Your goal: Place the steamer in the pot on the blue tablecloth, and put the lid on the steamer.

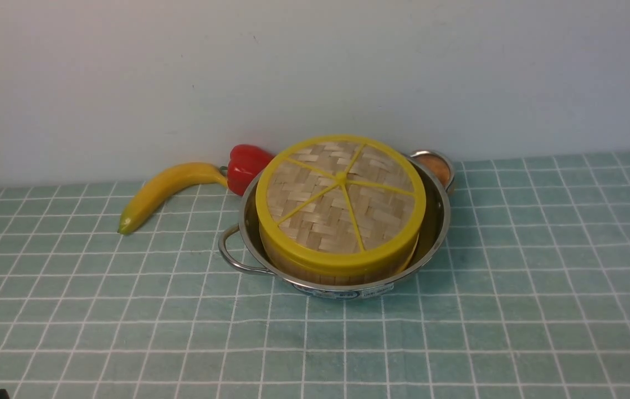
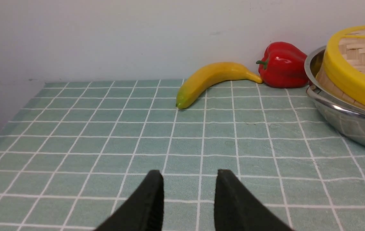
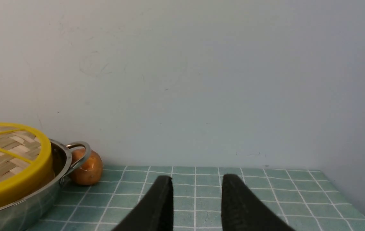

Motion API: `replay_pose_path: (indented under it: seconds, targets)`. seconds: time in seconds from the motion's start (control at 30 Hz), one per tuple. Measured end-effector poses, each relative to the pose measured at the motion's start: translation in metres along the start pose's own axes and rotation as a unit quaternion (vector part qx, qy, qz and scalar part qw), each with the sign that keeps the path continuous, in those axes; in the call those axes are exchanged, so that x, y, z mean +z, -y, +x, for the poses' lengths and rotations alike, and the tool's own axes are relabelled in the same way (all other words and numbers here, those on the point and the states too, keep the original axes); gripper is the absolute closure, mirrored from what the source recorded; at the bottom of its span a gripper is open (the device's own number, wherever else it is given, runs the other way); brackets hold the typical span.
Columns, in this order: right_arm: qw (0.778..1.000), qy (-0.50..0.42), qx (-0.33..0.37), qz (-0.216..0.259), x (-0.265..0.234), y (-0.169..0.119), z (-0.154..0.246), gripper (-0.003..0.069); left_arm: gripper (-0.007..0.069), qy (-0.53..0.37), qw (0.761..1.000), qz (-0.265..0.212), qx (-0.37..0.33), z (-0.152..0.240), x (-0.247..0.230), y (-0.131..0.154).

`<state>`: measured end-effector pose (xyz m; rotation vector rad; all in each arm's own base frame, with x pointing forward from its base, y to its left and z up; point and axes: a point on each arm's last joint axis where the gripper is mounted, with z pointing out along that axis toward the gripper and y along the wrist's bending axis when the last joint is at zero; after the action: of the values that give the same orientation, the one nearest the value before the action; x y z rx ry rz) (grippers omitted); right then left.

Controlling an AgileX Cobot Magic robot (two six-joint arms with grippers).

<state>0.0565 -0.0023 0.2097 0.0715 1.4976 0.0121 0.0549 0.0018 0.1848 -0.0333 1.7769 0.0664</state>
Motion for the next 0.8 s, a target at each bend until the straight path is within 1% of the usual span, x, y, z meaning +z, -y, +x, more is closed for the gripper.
replay_pose_path:
  seconds: [0.23,0.8]
  targets:
    - [1.000,0.000,0.000,0.000,0.0000,0.0000,0.0000,0.0419,0.0385,0.000,1.000,0.000,-0.001,0.0000,0.0000,0.0000]
    - [1.000,0.000,0.000,0.000,0.0000,0.0000,0.0000,0.0419,0.0382,0.000,1.000,0.000,-0.001,0.0000,0.0000,0.0000]
